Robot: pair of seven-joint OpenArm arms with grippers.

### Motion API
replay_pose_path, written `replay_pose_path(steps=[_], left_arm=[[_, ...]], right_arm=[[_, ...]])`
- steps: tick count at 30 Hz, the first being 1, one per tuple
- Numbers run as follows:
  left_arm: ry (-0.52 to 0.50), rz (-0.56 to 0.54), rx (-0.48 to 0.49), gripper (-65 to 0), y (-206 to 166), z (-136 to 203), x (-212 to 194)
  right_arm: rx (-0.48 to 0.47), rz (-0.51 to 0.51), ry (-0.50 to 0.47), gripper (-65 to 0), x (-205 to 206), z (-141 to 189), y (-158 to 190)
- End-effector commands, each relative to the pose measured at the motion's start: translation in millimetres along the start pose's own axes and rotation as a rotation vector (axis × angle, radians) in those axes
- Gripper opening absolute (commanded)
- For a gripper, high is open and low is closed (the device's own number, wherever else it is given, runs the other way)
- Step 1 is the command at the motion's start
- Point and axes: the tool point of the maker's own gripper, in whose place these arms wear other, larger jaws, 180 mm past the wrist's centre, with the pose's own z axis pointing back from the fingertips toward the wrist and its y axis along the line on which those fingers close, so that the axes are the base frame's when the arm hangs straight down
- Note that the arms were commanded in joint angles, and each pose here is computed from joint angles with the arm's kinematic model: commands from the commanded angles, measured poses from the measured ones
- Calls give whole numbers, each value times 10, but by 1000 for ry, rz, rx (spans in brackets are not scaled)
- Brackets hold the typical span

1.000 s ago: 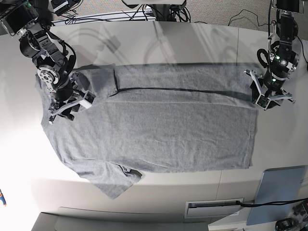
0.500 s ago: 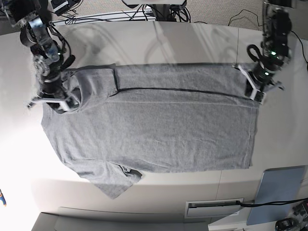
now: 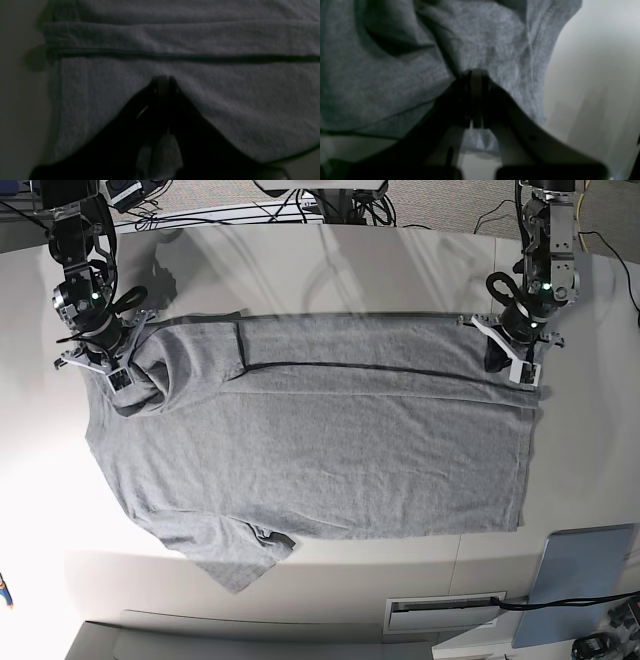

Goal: Fold the T-shirt properly
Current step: 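Grasp the folded edge with both grippers and drag the shirt back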

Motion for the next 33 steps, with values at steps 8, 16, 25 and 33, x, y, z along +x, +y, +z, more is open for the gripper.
replay_pose_path(steps=[8, 16, 25, 33], left_arm=[[193, 22, 26, -650, 125, 442, -719], [276, 16, 17, -650, 240, 804, -1108], [316, -12, -38, -650, 217, 1027, -1277], [278, -64, -52, -650, 140, 1028, -1015]], right_arm=[[27, 71, 96, -650, -434, 212, 121], [41, 136, 122, -650, -594, 496, 336], [-3, 184, 170, -650, -785, 738, 404], [-43, 194, 170, -650, -731, 862, 382]])
